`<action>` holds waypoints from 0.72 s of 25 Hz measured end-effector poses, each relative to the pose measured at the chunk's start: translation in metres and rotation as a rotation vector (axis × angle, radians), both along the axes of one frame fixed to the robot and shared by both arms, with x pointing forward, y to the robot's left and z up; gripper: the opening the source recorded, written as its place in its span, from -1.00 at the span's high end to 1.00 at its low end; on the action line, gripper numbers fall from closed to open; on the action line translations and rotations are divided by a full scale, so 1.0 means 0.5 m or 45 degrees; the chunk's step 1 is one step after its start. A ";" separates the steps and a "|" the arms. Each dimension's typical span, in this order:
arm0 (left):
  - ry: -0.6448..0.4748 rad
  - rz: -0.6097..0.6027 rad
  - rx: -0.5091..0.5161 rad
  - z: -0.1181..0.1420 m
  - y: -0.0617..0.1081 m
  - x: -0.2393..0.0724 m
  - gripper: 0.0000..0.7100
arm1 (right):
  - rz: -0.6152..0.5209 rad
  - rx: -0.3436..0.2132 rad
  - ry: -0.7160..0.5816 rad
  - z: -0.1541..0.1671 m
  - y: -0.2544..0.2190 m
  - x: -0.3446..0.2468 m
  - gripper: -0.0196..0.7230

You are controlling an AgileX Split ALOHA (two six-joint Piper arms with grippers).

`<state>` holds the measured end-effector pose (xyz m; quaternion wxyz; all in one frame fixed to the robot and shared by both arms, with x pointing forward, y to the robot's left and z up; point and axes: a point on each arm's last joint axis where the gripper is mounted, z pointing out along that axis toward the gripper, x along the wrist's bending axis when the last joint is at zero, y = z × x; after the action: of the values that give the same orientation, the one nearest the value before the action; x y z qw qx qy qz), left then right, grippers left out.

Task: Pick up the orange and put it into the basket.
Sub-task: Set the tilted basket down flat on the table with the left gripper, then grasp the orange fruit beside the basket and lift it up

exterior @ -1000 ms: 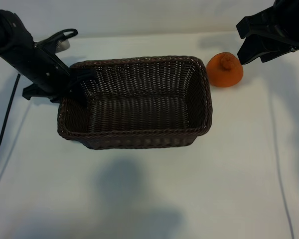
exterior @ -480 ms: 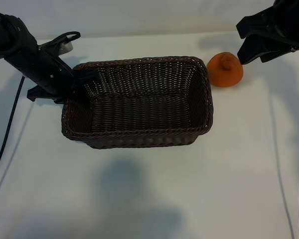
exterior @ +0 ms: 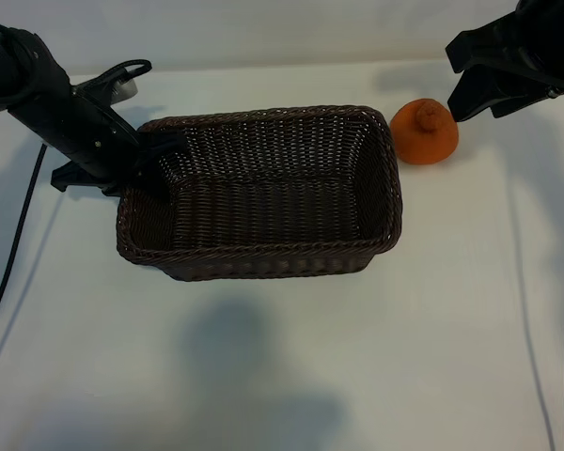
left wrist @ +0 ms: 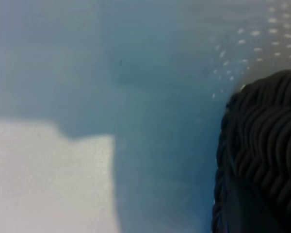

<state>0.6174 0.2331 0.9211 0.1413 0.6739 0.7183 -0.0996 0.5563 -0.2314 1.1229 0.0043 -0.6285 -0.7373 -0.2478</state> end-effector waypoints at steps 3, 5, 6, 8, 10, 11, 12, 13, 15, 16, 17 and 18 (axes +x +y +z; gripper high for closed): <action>0.005 -0.001 -0.001 0.000 0.000 -0.001 0.56 | 0.000 0.000 0.001 0.000 0.000 0.000 -0.18; 0.006 -0.001 -0.001 0.000 0.000 -0.001 0.50 | 0.000 0.000 0.001 0.000 0.000 0.000 -0.18; 0.010 0.000 -0.005 0.000 -0.001 -0.001 0.41 | 0.000 0.000 0.001 0.000 0.000 0.000 -0.18; 0.016 0.007 -0.016 0.001 -0.002 -0.002 0.17 | 0.000 0.000 0.001 0.000 0.000 0.000 -0.18; 0.022 0.011 -0.027 0.001 -0.004 -0.003 -0.09 | 0.000 0.000 0.001 0.000 0.000 0.000 -0.18; 0.024 0.011 -0.028 0.001 -0.004 -0.003 -0.19 | 0.000 0.000 0.001 0.000 0.000 0.000 -0.18; 0.028 0.012 -0.029 0.001 -0.004 -0.003 -0.29 | 0.000 0.000 0.001 0.000 0.000 0.000 -0.18; 0.033 0.014 -0.031 0.001 -0.004 -0.004 -0.37 | 0.000 0.000 0.001 0.000 0.000 0.000 -0.18; 0.037 0.014 -0.032 0.001 -0.004 -0.004 -0.46 | 0.000 0.000 0.001 0.000 0.000 0.000 -0.18; 0.040 0.013 -0.032 0.001 -0.004 -0.005 -0.48 | 0.000 0.000 0.001 0.000 0.000 0.000 -0.18; 0.043 0.012 -0.033 0.001 -0.004 -0.005 -0.50 | 0.000 0.000 0.001 0.000 0.000 0.000 -0.18; 0.048 0.010 -0.033 0.001 -0.004 -0.006 -0.50 | 0.000 0.000 0.001 0.000 0.000 0.000 -0.18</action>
<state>0.6145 0.2309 0.9218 0.1371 0.6671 0.7222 -0.1211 0.5563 -0.2314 1.1229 0.0045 -0.6285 -0.7373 -0.2476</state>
